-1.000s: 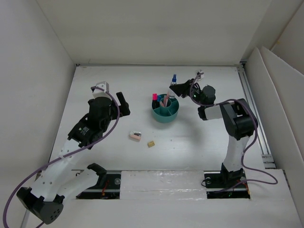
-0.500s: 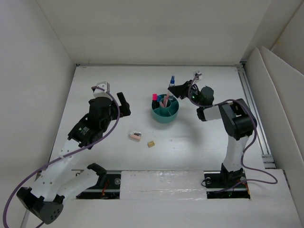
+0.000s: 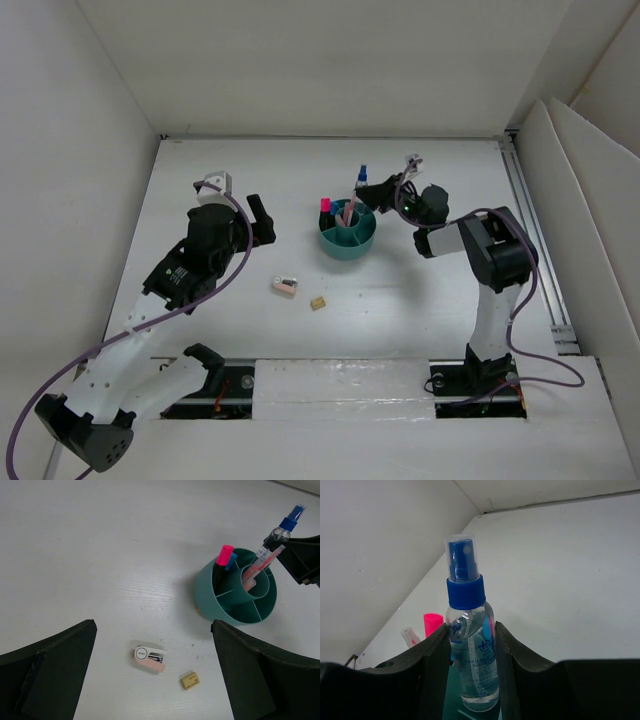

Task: Sort the stationery into containers
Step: Place the stationery in the storage box.

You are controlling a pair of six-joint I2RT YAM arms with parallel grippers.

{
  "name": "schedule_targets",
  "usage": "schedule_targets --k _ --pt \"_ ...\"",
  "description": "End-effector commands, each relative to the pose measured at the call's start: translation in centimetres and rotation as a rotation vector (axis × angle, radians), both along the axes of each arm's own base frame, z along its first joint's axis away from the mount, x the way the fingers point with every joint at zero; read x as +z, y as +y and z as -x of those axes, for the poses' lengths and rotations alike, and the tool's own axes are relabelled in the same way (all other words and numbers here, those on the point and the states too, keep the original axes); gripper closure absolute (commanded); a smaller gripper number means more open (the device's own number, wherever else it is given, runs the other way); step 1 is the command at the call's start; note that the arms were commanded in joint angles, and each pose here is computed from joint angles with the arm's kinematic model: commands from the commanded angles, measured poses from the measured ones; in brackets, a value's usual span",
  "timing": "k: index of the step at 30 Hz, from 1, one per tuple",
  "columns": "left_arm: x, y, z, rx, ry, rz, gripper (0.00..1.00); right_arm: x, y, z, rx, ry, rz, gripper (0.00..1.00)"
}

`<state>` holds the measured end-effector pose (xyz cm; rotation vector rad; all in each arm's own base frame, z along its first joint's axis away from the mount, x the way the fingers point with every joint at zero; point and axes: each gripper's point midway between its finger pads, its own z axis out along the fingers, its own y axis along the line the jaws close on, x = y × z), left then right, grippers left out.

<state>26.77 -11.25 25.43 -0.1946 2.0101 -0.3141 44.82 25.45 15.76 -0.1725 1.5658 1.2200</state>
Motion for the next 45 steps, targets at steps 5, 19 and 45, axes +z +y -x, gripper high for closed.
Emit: schedule_targets --k 5,19,45 --pt "0.3 -0.3 -0.1 -0.019 -0.027 0.01 0.0 2.7 0.5 1.1 0.042 -0.178 -0.023 0.84" --pt "0.2 -0.4 0.0 -0.031 -0.027 0.005 0.0 2.8 0.3 2.2 0.051 -0.199 -0.027 0.57" --pt "-0.1 -0.6 -0.3 -0.031 -0.019 0.0 0.0 7.7 -2.6 4.6 0.031 -0.292 -0.11 0.34"
